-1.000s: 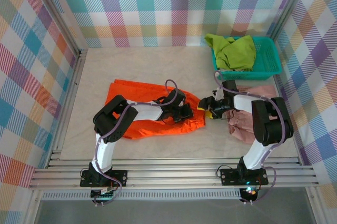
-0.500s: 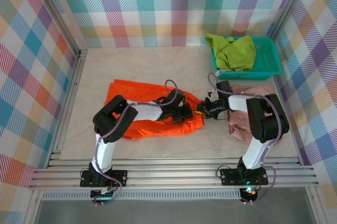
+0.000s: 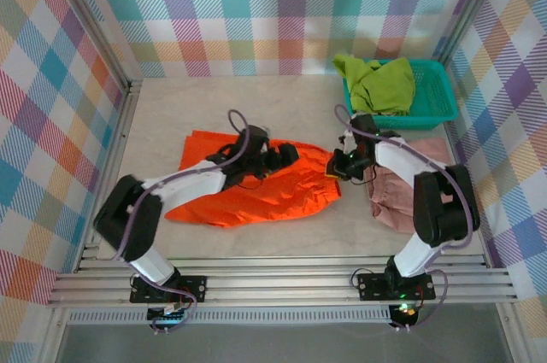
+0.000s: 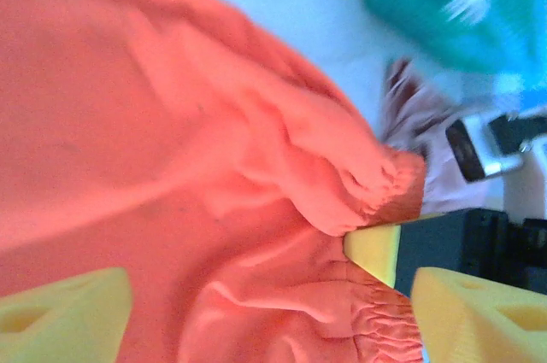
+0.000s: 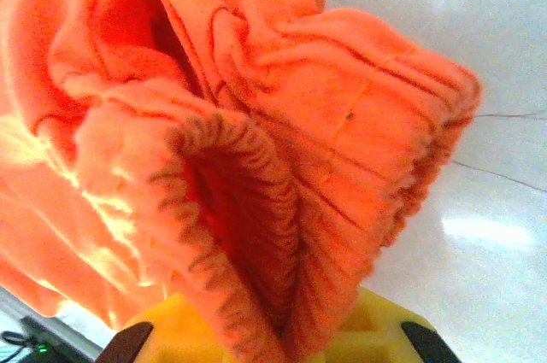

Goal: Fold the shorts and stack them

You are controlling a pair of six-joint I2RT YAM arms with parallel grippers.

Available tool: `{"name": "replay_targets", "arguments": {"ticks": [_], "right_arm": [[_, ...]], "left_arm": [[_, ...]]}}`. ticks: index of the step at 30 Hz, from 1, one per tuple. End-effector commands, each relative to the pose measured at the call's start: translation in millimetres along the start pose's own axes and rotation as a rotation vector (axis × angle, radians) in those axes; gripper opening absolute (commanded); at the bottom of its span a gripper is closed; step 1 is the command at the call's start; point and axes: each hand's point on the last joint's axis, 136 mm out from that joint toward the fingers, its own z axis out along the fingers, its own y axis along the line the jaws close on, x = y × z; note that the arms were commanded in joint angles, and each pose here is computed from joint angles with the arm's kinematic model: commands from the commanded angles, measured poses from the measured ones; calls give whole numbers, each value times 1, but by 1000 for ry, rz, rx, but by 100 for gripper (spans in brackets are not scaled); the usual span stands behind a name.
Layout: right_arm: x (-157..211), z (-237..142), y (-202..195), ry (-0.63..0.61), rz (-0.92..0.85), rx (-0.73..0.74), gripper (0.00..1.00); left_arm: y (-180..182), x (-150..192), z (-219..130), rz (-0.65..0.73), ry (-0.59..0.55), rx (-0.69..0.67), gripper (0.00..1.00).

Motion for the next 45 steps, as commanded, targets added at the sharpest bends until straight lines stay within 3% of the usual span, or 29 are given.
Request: {"name": "replay_targets", "arguments": {"ticks": [1, 4, 12, 15, 20, 24, 29, 37, 45], "right_arm": [[10, -50, -14, 3, -115, 205, 0], [5, -85, -19, -25, -177, 335, 0], [-19, -155, -23, -76, -284, 618, 0], [-29, -167, -19, -77, -320, 689, 0], [-47, -176, -7, -75, -363, 795, 0], [-57, -168, 15, -64, -380, 811, 0], [-62, -150, 42, -47, -403, 827, 0], [-61, -115, 83, -41, -423, 827, 0], [-49, -60, 121, -11, -414, 704, 0]], "left_arm": [[28, -9, -34, 42, -46, -101, 92], [46, -16, -55, 35, -79, -143, 99], [84, -4, -76, 8, -93, -212, 98], [97, 5, -69, -4, -67, -235, 88], [106, 16, -51, -32, -21, -228, 59], [107, 27, -33, -35, 14, -223, 36], [124, 43, -12, -47, 65, -276, 16], [158, 74, 7, -97, 133, -353, 2], [164, 91, 15, -110, 158, -349, 1]]}}
